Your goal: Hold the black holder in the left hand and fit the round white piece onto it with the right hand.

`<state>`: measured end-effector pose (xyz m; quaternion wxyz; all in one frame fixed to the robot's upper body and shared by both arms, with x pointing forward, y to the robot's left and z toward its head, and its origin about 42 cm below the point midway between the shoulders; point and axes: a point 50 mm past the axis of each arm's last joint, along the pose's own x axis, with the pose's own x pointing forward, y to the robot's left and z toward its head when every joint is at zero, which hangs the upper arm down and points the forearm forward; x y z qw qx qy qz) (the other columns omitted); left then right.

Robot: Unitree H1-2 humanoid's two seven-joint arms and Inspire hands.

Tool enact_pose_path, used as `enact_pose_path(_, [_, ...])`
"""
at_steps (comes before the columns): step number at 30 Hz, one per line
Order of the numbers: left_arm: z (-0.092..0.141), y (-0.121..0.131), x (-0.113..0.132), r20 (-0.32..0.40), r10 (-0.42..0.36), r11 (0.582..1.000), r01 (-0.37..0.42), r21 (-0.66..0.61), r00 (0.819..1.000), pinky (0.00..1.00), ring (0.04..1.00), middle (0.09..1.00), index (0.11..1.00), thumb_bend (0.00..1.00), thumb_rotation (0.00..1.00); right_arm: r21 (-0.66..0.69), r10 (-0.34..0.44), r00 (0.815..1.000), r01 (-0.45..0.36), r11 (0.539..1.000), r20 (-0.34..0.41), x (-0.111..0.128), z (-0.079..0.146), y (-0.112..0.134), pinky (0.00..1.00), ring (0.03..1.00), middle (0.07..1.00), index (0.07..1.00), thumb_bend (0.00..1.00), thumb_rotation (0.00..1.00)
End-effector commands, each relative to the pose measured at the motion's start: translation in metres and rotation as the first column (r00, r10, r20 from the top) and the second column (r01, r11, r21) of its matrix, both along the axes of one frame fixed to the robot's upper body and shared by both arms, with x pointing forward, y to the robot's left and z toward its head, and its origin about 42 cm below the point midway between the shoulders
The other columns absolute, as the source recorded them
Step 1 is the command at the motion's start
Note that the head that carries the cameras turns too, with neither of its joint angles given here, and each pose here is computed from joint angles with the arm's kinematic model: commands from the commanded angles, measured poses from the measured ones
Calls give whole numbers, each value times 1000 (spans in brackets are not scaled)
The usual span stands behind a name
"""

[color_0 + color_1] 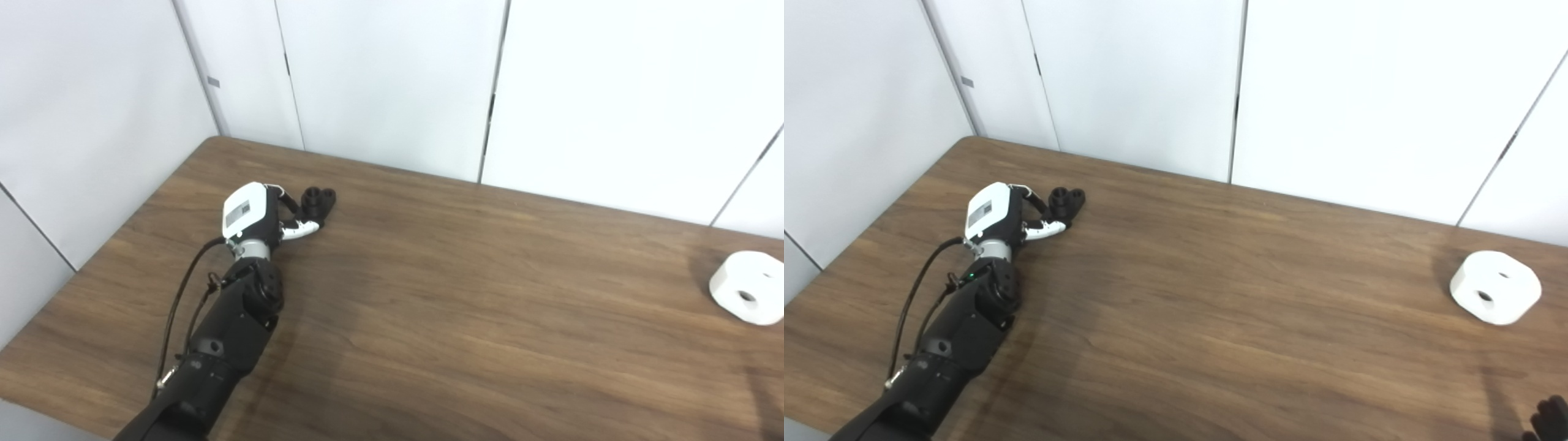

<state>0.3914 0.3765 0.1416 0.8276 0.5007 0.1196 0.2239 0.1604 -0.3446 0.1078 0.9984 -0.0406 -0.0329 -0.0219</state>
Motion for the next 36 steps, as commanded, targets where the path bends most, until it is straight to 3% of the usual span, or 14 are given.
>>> enact_pose_path(1, [18,3,10,61,4,999,-7,39,998,926,847,756,485,519,46,28,-3,996,5,1000,-92,-14,-20,4,1000,1000,991,974,806,1000])
enact_pose_path(9, [21,0,3,99,-44,998,40,39,994,881,828,741,484,520,46,30,9,995,-6,1000,-100,-11,-22,5,1000,1000,995,982,783,1000])
enact_pose_path(12, [21,-6,-2,106,-66,998,67,-5,992,796,830,743,484,521,47,38,13,994,-9,999,-108,-11,-21,5,1000,1000,1000,999,746,1000])
enact_pose_path(16, [26,-21,-12,87,-133,989,138,-49,987,829,863,776,486,518,50,37,13,994,-9,999,-106,-9,-20,6,1000,1000,1000,1000,724,1000])
enact_pose_path(21, [30,-40,-23,82,-220,972,226,-65,972,802,858,760,486,518,49,48,22,994,-17,999,-106,-8,-18,9,1000,1000,1000,1000,687,1000])
enact_pose_path(29, [33,-71,-54,37,-380,920,382,-90,924,777,848,765,486,518,46,35,19,993,-15,999,-113,-8,-12,17,1000,1000,995,999,687,1000])
enact_pose_path(36, [26,-101,-85,-9,-516,847,508,-157,857,762,868,784,488,515,47,15,34,994,-33,999,-107,-7,-10,22,1000,1000,1000,1000,656,1000])
